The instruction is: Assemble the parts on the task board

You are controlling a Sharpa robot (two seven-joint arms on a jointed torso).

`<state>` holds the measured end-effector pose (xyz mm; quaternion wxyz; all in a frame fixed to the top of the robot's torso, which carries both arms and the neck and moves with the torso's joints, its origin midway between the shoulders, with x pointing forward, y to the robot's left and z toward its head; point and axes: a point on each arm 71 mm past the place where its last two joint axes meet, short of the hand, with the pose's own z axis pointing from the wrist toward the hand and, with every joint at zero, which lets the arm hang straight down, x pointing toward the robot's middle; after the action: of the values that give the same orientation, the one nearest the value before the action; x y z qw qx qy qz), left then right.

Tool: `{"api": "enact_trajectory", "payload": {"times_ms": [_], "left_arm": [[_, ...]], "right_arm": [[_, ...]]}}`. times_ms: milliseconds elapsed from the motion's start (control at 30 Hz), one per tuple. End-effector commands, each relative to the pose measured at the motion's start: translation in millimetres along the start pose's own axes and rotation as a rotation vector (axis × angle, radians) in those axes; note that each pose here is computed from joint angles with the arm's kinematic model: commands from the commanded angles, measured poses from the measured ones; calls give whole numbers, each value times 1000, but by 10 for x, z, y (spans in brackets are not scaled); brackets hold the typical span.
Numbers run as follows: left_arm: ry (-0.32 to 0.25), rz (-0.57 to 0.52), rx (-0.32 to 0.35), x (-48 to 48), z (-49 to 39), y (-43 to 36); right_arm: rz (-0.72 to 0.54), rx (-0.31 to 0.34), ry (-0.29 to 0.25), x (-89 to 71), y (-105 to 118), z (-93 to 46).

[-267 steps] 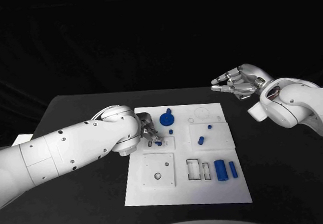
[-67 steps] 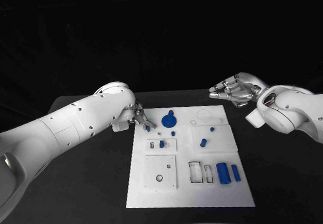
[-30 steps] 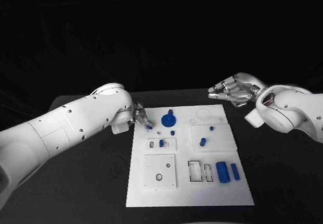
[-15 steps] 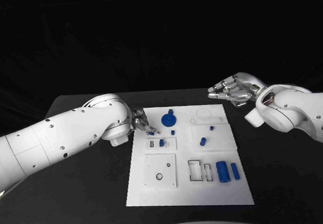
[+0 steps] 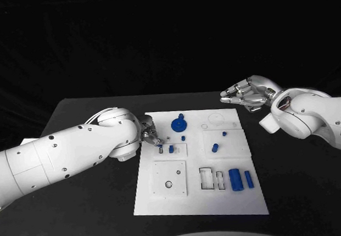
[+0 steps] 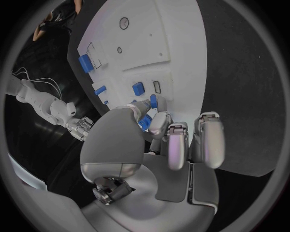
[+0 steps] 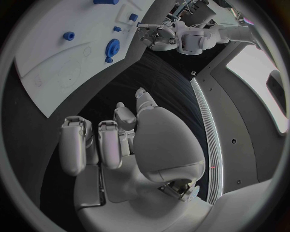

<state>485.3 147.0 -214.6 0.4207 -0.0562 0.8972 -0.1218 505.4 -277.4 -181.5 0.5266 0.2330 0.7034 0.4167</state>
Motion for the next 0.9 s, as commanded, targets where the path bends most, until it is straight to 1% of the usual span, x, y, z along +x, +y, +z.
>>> {"api": "enact_trajectory", "payload": {"times_ms": [33,133,533,900], "left_arm": [[-21,40,-15,23,-2,11],[-12,47,-16,55,2,15],[28,76,-10,120,6,7],[50,85,-13,179,35,14]], "right_arm": [[-3,-7,19,25,7,2],[-3,-7,20,28,7,3],[7,-4,25,35,3,4],[8,-5,27,39,1,4]]}}
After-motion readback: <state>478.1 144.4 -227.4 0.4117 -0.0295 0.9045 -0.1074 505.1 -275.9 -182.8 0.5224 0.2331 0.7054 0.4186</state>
